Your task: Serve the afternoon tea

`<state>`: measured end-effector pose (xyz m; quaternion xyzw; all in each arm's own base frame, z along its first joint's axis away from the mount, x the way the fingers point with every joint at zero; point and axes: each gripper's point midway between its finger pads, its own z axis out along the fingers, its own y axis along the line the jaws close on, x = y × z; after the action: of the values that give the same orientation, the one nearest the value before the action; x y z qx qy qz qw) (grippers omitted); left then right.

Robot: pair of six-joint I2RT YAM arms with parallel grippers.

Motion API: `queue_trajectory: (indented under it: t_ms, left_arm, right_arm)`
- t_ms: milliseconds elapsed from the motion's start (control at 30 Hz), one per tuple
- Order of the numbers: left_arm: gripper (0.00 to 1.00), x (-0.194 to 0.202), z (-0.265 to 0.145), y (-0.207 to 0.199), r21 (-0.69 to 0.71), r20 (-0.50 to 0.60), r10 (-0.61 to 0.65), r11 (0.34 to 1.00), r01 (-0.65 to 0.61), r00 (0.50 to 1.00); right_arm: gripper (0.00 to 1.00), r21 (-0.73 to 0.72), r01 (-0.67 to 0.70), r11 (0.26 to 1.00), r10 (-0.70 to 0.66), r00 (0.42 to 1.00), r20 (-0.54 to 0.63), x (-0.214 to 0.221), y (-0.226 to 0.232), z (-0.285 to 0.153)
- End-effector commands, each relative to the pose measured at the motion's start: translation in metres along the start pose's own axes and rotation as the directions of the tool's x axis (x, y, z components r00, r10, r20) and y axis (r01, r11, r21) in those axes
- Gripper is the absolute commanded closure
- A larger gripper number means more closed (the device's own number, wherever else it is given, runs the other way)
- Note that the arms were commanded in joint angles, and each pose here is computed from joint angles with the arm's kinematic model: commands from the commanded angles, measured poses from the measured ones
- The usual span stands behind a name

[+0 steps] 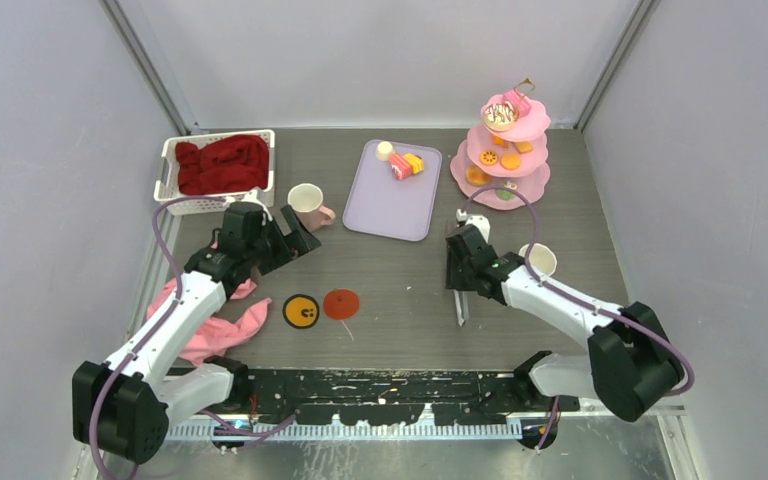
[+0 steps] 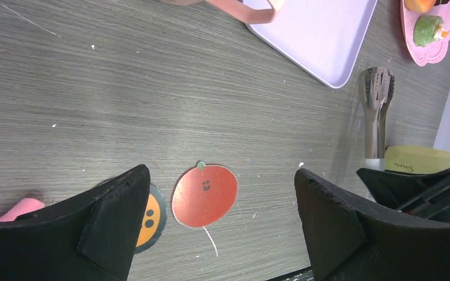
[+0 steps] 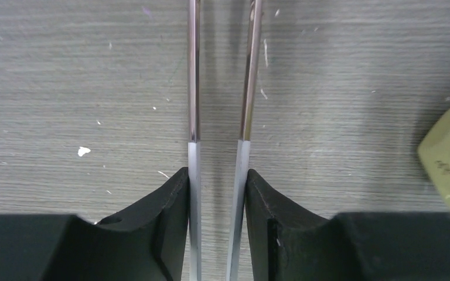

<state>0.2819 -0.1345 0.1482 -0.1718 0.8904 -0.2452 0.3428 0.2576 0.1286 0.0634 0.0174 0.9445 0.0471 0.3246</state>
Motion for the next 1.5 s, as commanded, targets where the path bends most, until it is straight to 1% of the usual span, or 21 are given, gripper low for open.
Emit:
queue_trajectory:
  t_ms: [0,100,233,267,333,433,600,667,733,800,867,933,1067,1167,1300,1400,1433,1467]
  left_arm:
    - [0.07,-0.014,-0.005,-0.008,0.019,0.041,0.032,0.999,-0.033,0.999]
    - [0.07,-0.015,-0.006,-0.006,0.01,0.043,0.041,0.999,-0.041,0.998]
    - [0.06,-0.015,-0.006,-0.013,0.037,0.033,0.066,0.997,-0.067,0.997]
    - [0.06,-0.014,-0.007,-0.016,0.049,0.022,0.076,0.996,-0.077,0.997]
    - [0.05,-0.013,-0.006,-0.019,0.054,0.006,0.1,0.994,-0.1,0.995]
    - [0.05,-0.011,-0.006,-0.023,0.042,-0.007,0.155,0.987,-0.155,0.988]
    - [0.02,-0.007,-0.009,-0.025,-0.039,0.006,0.256,0.966,-0.255,0.967]
    - [0.01,-0.009,-0.008,-0.019,-0.117,0.029,0.265,0.959,-0.26,0.964]
    - [0.01,-0.009,-0.001,-0.013,-0.181,0.045,0.255,0.953,-0.243,0.966]
    - [0.01,-0.008,0.007,-0.019,-0.204,0.06,0.257,0.949,-0.241,0.964]
    - [0.01,-0.005,0.013,-0.03,-0.227,0.081,0.295,0.936,-0.271,0.952]
    - [0.01,-0.005,0.023,-0.029,-0.293,0.108,0.321,0.915,-0.278,0.941]
    - [0.01,-0.015,0.038,-0.022,-0.422,0.188,0.251,0.894,-0.153,0.949]
    - [0.01,-0.023,0.046,-0.03,-0.489,0.246,0.232,0.868,-0.086,0.941]
    - [0.01,-0.03,0.063,-0.031,-0.588,0.269,0.207,0.809,-0.009,0.941]
    - [0.01,-0.033,0.076,-0.038,-0.625,0.285,0.175,0.779,0.045,0.942]
    - [0.01,-0.032,0.082,-0.037,-0.646,0.288,0.181,0.762,0.051,0.94]
    - [0.01,-0.034,0.084,-0.037,-0.654,0.316,0.175,0.752,0.08,0.933]
  right_arm:
    - [0.55,0.013,-0.041,0.999,0.041,0.997,0.066,-0.007,0.009,0.015]
    - [0.47,0.02,-0.03,0.999,0.029,0.998,0.053,-0.004,0.009,0.02]
    - [0.29,0.031,-0.018,0.999,0.016,0.997,0.075,-0.015,0.009,0.014]
    - [0.26,0.035,-0.018,0.999,0.014,0.996,0.092,-0.022,0.009,0.011]
    - [0.21,0.045,-0.003,0.999,-0.003,0.991,0.133,-0.04,0.009,0.0]
    - [0.17,0.045,0.014,0.999,-0.023,0.981,0.195,-0.07,0.012,-0.022]
    - [0.16,0.016,0.003,1.0,-0.007,0.956,0.295,-0.107,0.018,-0.057]
    - [0.15,-0.012,-0.002,1.0,0.005,0.95,0.313,-0.114,0.022,-0.064]
    - [0.15,-0.02,0.002,1.0,0.004,0.951,0.311,-0.114,0.024,-0.065]
    - [0.15,-0.02,0.003,1.0,0.003,0.954,0.299,-0.111,0.024,-0.06]
    - [0.15,-0.035,0.006,0.999,0.004,0.959,0.282,-0.107,0.028,-0.057]
    - [0.15,-0.061,0.009,0.998,0.008,0.962,0.272,-0.103,0.032,-0.055]
    - [0.14,-0.06,0.007,0.998,0.009,0.963,0.268,-0.099,0.031,-0.053]
    - [0.14,-0.055,0.012,0.998,0.003,0.963,0.268,-0.098,0.029,-0.054]
    - [0.14,-0.064,0.013,0.998,0.005,0.961,0.278,-0.1,0.029,-0.058]
    - [0.14,-0.078,0.015,0.997,0.008,0.959,0.285,-0.1,0.03,-0.061]
    - [0.14,-0.083,0.017,0.996,0.007,0.958,0.287,-0.101,0.031,-0.063]
    - [0.14,-0.085,0.021,0.996,0.004,0.959,0.284,-0.1,0.031,-0.063]
